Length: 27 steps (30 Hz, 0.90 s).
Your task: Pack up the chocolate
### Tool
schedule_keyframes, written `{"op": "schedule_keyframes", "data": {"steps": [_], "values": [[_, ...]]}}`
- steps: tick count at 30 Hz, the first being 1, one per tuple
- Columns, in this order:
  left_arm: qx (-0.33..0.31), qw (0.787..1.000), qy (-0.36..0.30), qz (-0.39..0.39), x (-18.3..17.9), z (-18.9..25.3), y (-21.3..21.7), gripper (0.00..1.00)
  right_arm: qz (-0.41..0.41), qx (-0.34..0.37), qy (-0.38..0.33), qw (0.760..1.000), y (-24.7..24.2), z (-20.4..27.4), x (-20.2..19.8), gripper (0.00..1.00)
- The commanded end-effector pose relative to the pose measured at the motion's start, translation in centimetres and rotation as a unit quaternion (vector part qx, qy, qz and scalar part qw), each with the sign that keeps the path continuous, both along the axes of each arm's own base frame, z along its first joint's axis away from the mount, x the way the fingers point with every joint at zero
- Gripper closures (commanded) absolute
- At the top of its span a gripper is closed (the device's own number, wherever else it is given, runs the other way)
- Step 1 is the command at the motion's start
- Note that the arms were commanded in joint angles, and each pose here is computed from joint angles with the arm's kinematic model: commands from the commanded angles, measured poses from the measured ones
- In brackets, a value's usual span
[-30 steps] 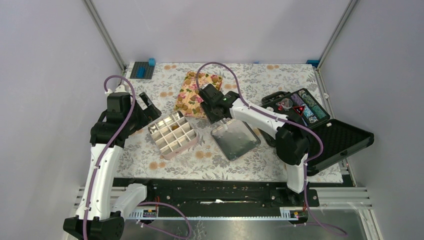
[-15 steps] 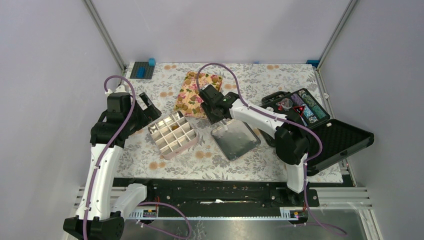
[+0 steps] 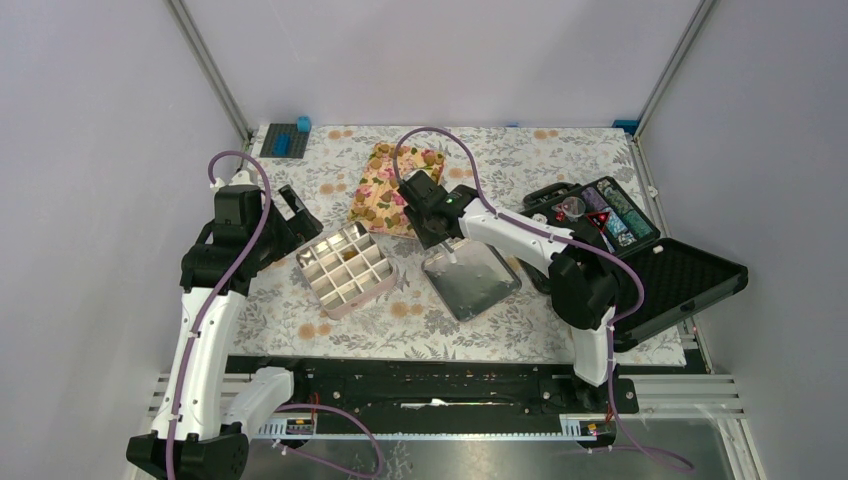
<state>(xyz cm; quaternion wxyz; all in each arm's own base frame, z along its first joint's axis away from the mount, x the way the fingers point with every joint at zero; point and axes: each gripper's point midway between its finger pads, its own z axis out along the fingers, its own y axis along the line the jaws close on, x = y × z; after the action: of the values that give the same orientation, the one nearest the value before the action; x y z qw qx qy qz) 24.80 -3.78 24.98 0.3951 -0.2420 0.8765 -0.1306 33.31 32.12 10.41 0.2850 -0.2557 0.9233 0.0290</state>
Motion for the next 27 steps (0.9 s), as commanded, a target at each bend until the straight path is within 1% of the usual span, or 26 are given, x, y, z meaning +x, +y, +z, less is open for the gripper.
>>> {"op": "schedule_keyframes", "data": {"steps": [1,12,20,24,27], "values": [[0.004,1.000,-0.020,0.007,0.2,0.7,0.4,0.01,-0.014,0.022,-0.033,0.999,-0.3,2.8,0.9,0.67],[0.008,1.000,-0.023,0.006,0.4,1.1,0.4,0.01,-0.012,0.046,-0.040,0.998,-0.4,5.2,0.3,0.68],[0.016,1.000,-0.024,0.007,0.5,1.5,0.7,0.01,-0.007,0.058,-0.037,0.998,-0.3,6.0,-0.3,0.68],[0.031,0.999,-0.019,0.012,0.7,1.7,1.2,0.01,0.008,0.064,-0.040,0.997,0.6,7.1,-1.3,0.68],[0.038,0.999,0.000,0.015,0.9,0.6,1.4,0.01,0.028,0.063,-0.048,0.996,1.8,7.9,-2.3,0.68]]}}
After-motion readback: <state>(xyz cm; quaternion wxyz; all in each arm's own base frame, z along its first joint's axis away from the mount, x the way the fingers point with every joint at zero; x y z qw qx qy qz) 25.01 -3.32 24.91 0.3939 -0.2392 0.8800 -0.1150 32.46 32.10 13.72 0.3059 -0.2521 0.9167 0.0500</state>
